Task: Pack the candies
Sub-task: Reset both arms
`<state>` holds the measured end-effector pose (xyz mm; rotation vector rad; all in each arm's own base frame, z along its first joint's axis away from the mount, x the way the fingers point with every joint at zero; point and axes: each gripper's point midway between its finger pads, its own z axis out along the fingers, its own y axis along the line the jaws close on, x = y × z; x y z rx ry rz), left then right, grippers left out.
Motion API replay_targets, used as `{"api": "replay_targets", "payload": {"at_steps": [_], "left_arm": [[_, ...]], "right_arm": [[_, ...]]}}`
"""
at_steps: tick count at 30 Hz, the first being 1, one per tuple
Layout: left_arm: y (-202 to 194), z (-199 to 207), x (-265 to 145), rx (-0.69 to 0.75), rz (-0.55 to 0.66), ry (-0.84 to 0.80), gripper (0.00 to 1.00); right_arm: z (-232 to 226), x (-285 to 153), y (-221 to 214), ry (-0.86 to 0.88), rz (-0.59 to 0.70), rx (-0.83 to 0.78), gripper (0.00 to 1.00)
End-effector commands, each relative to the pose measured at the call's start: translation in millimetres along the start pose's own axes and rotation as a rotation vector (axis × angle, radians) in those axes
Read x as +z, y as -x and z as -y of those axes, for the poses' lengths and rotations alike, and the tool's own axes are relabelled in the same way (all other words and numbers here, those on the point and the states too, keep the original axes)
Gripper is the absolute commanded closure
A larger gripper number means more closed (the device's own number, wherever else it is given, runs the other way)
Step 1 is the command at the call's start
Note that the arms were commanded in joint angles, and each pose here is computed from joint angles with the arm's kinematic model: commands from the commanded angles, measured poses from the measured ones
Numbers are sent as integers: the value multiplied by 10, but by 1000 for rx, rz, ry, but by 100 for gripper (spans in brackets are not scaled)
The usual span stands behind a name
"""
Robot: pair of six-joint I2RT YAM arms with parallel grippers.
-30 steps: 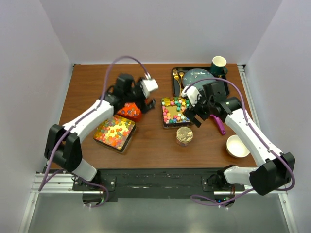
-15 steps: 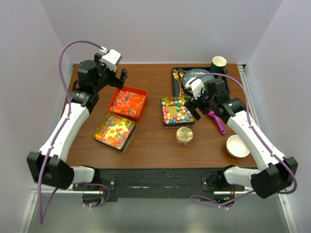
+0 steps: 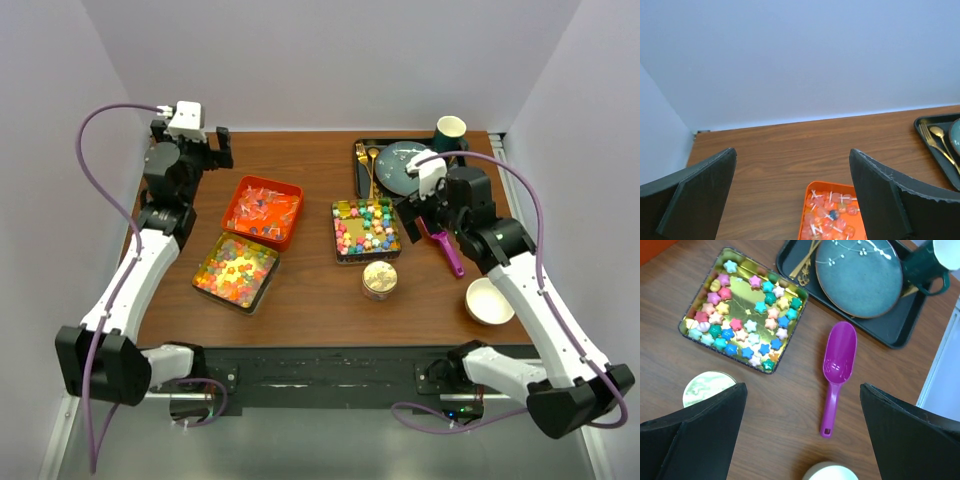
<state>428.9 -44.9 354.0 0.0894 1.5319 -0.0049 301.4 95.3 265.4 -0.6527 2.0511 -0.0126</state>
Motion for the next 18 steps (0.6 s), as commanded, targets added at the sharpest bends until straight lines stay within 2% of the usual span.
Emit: {"api": "replay_targets", "payload": {"at_steps": [1,3,6,9,11,16,18], "left_arm": [[209,17,152,-74,152,1,0],[186,78,164,-29,206,-34,0],[43,73,282,66,195,-35,0],[-329,-49,408,7,79,51,0],[-494,-177,413,-9,45,130,0],[-690,-297,200,7,102,195,0],[-800,-285,126,40,119,183,0]], "right_arm": [[187,32,-77,-119,-21,26,1],[239,99,-77,-152,-9,17,1],[306,192,-102,-194,-22,-1,1],[315,264,-136,-198,-47,-12,1],[374,292,-124,-237,-60,12,1],[409,448,-139,-251,-112,5,1],[429,508,-109,-266,-95,8,1]]}}
